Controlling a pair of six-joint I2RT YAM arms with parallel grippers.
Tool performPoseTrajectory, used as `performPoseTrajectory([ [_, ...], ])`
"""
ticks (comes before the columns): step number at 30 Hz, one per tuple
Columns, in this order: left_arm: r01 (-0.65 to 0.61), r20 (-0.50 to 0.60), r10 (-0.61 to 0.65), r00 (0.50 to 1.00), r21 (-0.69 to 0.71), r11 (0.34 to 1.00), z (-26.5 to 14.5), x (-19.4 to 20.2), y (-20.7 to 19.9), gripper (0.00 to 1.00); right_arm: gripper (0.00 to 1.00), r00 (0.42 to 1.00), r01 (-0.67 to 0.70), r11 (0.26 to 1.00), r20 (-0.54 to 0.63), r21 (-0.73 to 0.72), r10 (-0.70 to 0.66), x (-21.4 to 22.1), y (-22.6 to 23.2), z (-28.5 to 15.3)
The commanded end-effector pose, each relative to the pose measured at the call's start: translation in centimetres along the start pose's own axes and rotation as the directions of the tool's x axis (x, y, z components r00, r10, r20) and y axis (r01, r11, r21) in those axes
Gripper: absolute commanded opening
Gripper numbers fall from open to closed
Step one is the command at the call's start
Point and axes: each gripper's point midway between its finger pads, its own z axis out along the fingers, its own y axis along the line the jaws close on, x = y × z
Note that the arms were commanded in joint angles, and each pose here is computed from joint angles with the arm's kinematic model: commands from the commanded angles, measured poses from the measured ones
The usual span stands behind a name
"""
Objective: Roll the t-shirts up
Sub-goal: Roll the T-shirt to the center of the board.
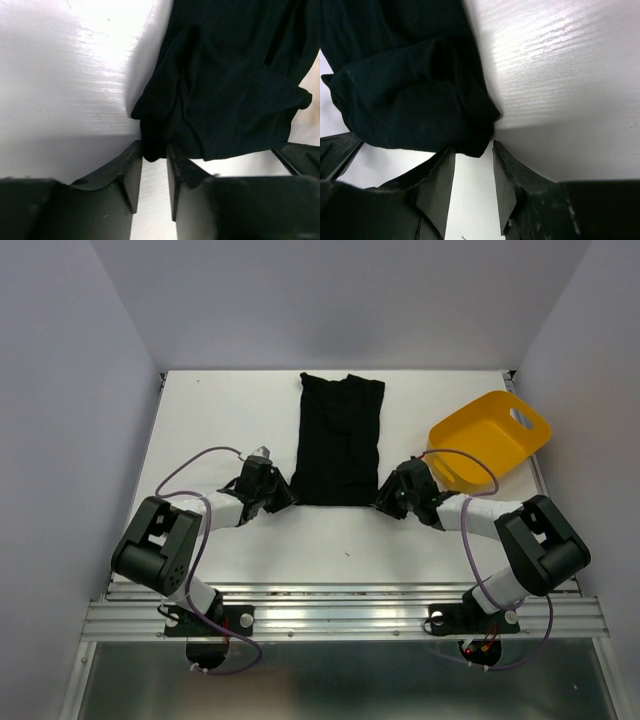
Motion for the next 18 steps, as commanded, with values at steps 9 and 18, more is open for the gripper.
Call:
performPoseTrajectory([
  [9,-0.014,-0.029,0.014,0.999,0.004,1.000,0.6,-0.1,-0.5,0.00,0.21,0.998,-0.011,1.000,0.061,-0.001,0.011,-1.7,0.5,1.2],
  [18,-0.035,-0.014,0.035,0.999,0.013,0.999,-0.7,-0.4,-0.8,0.00,0.01,0.999,-0.016,1.000,0.051,-0.024,0.017,-1.3,0.3,0.0],
])
